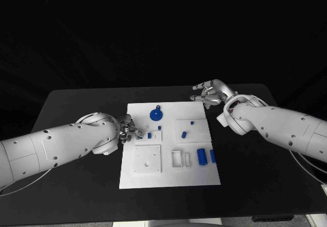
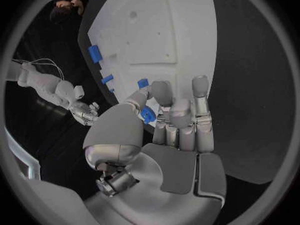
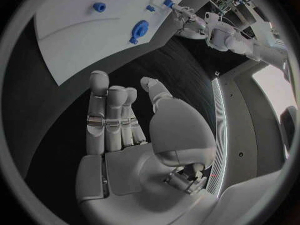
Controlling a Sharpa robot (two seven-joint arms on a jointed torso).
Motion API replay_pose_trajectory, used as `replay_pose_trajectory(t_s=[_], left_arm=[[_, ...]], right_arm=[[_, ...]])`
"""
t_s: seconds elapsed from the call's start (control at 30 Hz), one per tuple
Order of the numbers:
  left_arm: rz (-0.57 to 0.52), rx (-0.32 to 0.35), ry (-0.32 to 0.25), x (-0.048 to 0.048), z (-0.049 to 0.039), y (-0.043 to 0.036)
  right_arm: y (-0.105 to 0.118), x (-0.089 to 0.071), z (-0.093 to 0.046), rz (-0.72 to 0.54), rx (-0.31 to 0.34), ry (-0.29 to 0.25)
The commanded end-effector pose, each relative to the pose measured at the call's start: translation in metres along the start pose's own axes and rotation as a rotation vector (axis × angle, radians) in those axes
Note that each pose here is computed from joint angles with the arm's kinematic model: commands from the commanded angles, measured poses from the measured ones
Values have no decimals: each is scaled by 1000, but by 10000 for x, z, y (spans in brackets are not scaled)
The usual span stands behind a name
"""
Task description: Assemble the parts on the task board
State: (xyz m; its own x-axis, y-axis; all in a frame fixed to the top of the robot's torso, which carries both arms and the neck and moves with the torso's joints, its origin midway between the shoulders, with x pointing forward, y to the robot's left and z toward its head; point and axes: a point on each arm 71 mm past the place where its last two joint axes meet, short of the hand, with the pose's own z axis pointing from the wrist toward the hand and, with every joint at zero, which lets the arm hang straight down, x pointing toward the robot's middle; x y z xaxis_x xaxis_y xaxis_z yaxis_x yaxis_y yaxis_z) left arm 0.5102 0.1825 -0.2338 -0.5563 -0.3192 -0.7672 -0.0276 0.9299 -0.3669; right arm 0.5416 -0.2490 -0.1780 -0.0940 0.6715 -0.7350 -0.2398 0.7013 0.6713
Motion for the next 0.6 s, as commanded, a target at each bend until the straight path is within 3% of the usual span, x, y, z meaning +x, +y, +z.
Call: replay_pose_trajectory(t_s=[0.03, 0.6], left_arm=[[43, -32, 159, 312, 13, 25], [33, -30, 139, 298, 28, -6]], right_arm=[[12, 16, 0, 1, -11, 14], [13, 19, 4, 1, -11, 14]])
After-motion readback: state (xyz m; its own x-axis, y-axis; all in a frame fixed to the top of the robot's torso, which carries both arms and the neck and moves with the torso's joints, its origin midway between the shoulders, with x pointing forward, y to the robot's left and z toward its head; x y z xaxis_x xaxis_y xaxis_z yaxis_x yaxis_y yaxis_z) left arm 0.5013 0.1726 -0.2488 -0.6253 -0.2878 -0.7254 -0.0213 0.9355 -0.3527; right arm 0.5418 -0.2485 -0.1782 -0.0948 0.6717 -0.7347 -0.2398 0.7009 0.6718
